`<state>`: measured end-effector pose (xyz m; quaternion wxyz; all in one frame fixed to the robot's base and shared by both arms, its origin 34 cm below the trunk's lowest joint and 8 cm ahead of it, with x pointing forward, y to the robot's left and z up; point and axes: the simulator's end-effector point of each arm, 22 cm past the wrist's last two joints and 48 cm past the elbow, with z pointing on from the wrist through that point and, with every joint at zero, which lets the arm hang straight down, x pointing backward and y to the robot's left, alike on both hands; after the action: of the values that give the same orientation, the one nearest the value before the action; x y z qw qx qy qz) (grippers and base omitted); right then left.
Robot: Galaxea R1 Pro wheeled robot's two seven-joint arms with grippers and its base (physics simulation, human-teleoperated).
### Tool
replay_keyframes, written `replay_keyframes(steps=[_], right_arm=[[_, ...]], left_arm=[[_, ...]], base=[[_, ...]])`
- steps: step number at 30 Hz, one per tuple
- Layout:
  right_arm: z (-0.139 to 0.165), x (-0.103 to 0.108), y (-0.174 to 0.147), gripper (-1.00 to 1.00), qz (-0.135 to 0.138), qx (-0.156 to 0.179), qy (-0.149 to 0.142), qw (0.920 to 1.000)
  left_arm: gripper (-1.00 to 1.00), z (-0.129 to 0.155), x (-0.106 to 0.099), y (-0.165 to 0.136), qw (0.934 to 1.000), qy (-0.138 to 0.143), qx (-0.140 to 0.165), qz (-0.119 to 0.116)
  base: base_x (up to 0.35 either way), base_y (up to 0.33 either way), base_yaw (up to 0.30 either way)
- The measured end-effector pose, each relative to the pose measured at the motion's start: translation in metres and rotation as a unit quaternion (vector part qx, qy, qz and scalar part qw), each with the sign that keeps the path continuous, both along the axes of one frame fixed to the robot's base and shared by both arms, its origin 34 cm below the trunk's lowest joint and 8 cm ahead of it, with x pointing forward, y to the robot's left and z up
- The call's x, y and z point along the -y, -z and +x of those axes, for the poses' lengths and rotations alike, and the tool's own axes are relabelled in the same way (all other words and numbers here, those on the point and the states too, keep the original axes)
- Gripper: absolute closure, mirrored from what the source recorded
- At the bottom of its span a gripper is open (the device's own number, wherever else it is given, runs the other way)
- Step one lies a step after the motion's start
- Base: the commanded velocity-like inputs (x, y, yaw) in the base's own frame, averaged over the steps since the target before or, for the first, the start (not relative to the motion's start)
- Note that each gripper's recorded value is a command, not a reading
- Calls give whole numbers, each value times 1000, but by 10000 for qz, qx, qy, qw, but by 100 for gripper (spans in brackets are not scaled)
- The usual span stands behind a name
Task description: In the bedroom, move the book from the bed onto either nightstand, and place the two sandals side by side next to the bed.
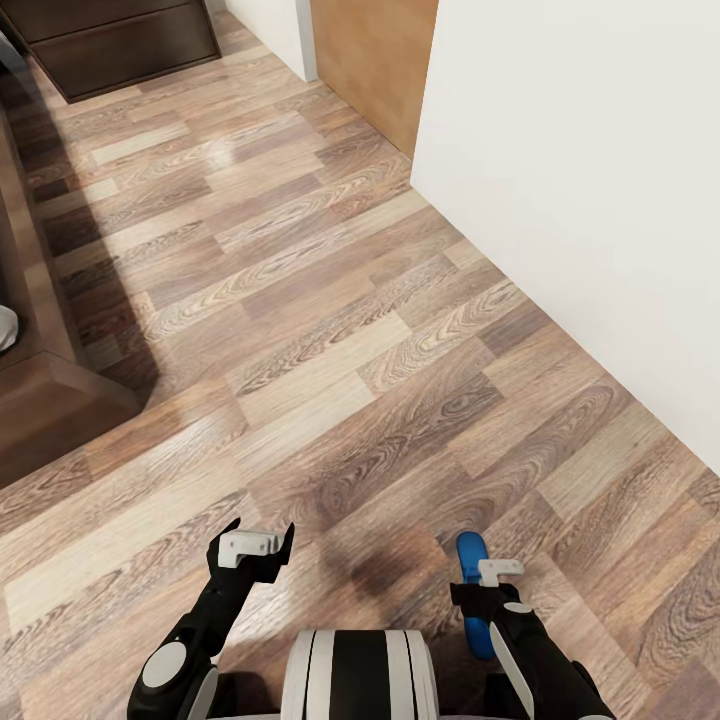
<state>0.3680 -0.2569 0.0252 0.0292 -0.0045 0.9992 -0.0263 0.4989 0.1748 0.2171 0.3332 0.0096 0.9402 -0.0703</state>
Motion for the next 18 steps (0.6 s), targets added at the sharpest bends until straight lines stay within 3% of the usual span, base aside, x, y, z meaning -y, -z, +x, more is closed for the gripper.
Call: replay_keyframes(steps=[18], right_arm=[[-6,0,5,-100,-5,-63,0,10000]], left_arm=[[-100,-6,0,9,9999,-2,-102,2]], base=[[0,0,0]])
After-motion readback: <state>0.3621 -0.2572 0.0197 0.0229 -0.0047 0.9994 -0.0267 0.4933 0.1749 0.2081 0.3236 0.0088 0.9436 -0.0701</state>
